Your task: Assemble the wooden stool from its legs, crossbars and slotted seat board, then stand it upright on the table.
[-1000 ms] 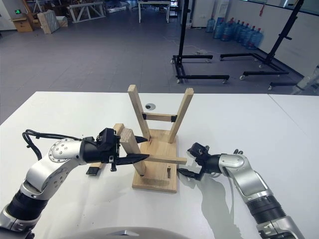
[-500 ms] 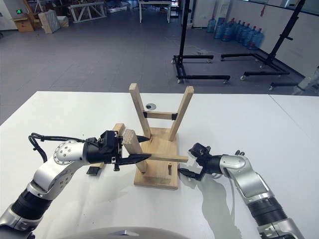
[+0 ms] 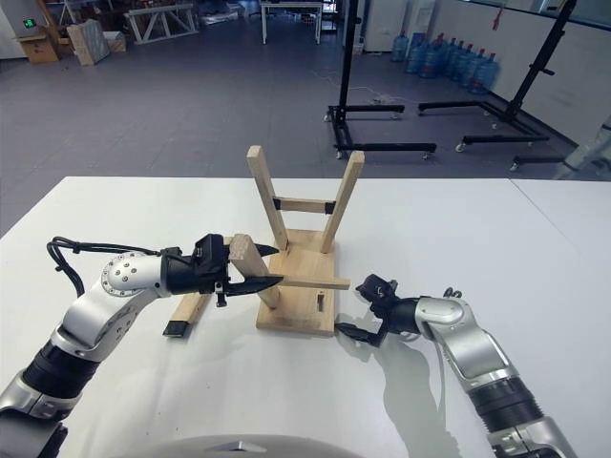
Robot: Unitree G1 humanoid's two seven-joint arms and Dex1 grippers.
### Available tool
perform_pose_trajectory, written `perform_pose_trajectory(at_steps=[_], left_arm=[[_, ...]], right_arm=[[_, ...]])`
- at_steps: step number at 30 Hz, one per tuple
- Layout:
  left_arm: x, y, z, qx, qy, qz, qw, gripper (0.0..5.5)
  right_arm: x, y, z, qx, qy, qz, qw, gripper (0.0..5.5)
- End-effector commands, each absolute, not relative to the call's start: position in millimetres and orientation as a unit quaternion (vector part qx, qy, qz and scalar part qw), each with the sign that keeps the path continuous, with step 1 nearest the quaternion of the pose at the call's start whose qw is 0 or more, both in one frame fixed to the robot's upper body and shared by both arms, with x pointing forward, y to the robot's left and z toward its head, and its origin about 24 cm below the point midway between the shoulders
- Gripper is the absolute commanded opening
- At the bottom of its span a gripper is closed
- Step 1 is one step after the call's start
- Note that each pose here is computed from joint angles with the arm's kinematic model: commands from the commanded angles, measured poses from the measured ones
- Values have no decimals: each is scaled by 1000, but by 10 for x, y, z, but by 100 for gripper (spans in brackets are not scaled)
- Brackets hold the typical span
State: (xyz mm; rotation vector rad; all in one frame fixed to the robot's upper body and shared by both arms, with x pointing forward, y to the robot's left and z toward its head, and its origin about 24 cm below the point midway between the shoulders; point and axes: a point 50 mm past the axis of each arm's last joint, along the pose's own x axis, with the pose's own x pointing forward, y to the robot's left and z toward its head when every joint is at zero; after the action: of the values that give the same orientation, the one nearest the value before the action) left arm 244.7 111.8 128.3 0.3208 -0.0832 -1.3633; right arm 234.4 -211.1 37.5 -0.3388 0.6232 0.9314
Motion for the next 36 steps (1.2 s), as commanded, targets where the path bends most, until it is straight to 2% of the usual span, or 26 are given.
perform_pose_trajectory(at_steps=[1, 7, 11, 13, 22, 23, 28, 36], left_arm=[[2287, 1135, 802, 114, 119, -635, 755, 213], [2362, 1135, 1045, 65, 169, -645, 742, 213], [2316, 1161, 905, 115, 230, -644, 721, 213], [2287, 1182, 804, 145, 238, -639, 717, 211], [2241, 1178, 739, 128, 236, -637, 722, 207], [2235, 1176, 740, 125, 234, -637, 723, 244], [2218, 1182, 725, 121, 232, -636, 726, 319], [2357, 1249, 750, 141, 208, -598, 762, 457]], right_arm=[[2166, -1965, 143, -137, 338, 467, 806, 540], [2159, -1943, 138, -136, 337, 470, 804, 540], [2147, -1920, 134, -135, 336, 472, 804, 540], [2141, -1912, 133, -135, 336, 473, 803, 540], [2131, -1898, 125, -133, 340, 475, 801, 540], [2132, -1897, 124, -133, 340, 475, 800, 540], [2135, -1897, 122, -135, 340, 474, 801, 540], [2144, -1898, 108, -137, 341, 470, 803, 540]])
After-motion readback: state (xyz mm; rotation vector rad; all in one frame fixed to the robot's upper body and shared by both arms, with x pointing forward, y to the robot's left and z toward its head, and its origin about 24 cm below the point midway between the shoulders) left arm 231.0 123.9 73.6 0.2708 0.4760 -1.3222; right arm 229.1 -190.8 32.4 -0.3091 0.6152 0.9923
